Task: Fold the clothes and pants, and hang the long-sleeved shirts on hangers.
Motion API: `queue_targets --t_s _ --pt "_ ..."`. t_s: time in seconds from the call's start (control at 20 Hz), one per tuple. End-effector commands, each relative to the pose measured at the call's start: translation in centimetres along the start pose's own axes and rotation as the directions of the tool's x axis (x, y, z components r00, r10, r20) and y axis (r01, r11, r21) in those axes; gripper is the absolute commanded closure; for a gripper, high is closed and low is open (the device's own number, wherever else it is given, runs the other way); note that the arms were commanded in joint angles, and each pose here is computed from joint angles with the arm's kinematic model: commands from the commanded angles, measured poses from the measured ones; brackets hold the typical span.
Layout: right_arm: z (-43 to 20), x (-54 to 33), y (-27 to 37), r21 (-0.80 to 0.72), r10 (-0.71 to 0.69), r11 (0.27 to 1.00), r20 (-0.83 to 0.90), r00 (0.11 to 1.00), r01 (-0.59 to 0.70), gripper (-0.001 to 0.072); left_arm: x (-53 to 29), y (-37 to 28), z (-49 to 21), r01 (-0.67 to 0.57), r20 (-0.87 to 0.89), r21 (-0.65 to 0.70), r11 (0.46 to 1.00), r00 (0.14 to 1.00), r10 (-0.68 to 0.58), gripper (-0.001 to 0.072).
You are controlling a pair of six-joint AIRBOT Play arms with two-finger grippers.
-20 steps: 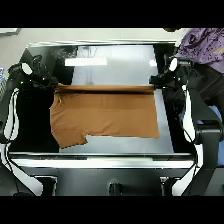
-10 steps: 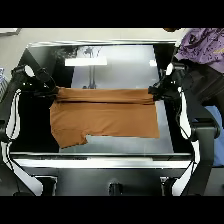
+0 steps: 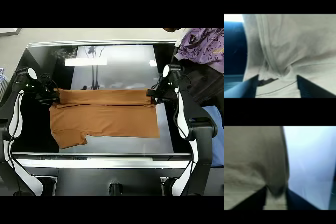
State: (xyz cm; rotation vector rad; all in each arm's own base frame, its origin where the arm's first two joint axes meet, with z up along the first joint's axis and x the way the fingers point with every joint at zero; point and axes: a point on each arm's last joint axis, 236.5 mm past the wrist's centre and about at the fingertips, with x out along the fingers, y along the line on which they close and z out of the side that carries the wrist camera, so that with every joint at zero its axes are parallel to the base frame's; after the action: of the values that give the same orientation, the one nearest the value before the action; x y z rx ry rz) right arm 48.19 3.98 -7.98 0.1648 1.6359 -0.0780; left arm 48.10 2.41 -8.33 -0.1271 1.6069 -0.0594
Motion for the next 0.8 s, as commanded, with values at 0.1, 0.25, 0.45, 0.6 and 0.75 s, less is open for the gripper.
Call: queue_targets --t_s 0.1,0.25,0.45,0.6,0.75 --pt "0.3 -3.9 -3.4 -0.006 -0.145 0.989 0.078 0.986 0.146 0.0248 -4.9 0.9 1.4 0.006 0.106 -0.054 0.999 0.994 0.000 0.0130" --pt "-0.4 -6.9 -7.0 0.036 -0.199 0.980 0.103 0.975 0.197 0.0216 -8.4 3.4 -1.0 0.073 0.130 -0.146 0.987 0.990 -0.054 0.0130" --pt "-5.3 -4.5 -9.2 0.075 0.013 0.997 0.023 1.000 -0.015 0.0216 -7.7 6.3 -10.2 0.266 0.103 -0.333 0.904 0.964 -0.246 0.0130" --pt "-9.7 -2.5 -7.9 0.108 0.211 0.971 0.024 0.977 -0.213 0.0216 -5.4 4.9 -17.1 0.405 0.202 -0.423 0.810 0.914 -0.352 0.0130" --pt "-12.5 -1.8 -6.5 0.101 0.269 0.957 0.047 0.962 -0.273 0.0216 -2.3 1.2 -22.3 0.478 0.243 -0.440 0.760 0.878 -0.412 0.0130"
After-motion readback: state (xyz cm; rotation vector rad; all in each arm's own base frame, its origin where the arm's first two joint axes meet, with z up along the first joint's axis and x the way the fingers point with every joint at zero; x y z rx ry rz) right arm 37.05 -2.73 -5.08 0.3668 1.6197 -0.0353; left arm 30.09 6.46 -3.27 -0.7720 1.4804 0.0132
